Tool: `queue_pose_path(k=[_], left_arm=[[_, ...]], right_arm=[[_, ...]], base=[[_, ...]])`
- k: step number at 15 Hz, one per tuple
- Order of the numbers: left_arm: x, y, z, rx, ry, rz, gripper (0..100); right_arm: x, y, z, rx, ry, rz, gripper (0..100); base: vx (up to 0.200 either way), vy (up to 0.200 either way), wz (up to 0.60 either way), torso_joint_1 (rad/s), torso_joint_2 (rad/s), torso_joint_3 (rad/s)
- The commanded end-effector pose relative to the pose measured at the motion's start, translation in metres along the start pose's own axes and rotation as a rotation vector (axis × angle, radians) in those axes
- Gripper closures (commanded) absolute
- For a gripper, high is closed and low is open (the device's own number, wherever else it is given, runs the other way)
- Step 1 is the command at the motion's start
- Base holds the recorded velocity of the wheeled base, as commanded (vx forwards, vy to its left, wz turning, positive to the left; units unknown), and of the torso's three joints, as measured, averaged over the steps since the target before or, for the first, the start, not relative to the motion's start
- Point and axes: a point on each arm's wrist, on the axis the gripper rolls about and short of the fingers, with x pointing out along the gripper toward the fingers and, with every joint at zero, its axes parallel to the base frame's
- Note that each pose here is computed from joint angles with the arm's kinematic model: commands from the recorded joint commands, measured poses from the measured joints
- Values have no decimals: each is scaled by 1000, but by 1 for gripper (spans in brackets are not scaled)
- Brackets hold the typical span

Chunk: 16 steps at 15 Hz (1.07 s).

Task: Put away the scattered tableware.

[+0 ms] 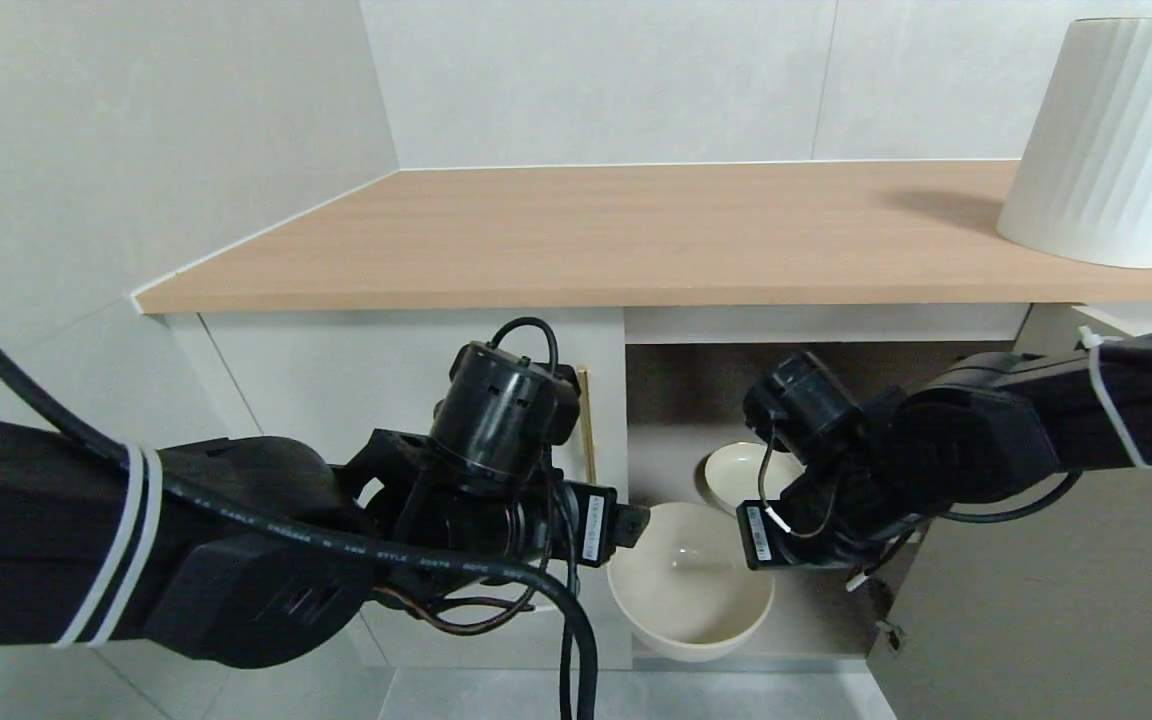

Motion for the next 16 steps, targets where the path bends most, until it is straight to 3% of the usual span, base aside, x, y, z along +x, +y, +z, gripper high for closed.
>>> queue_pose_path(k=[1,7,16], left_arm=[[-3,1,2,-4,-10,-1,0],[-4,5,4,-13,-16,5,0],[-5,5,4,-13,-17,5,0]], right_arm=[[36,-6,5,69,38,-75,100],[59,-24,33,283,-53,-190,100],[57,-49,63,449,-165,-237,100]], base=[[0,0,0,0,0,0],[0,0,0,0,0,0],[0,0,0,0,0,0]])
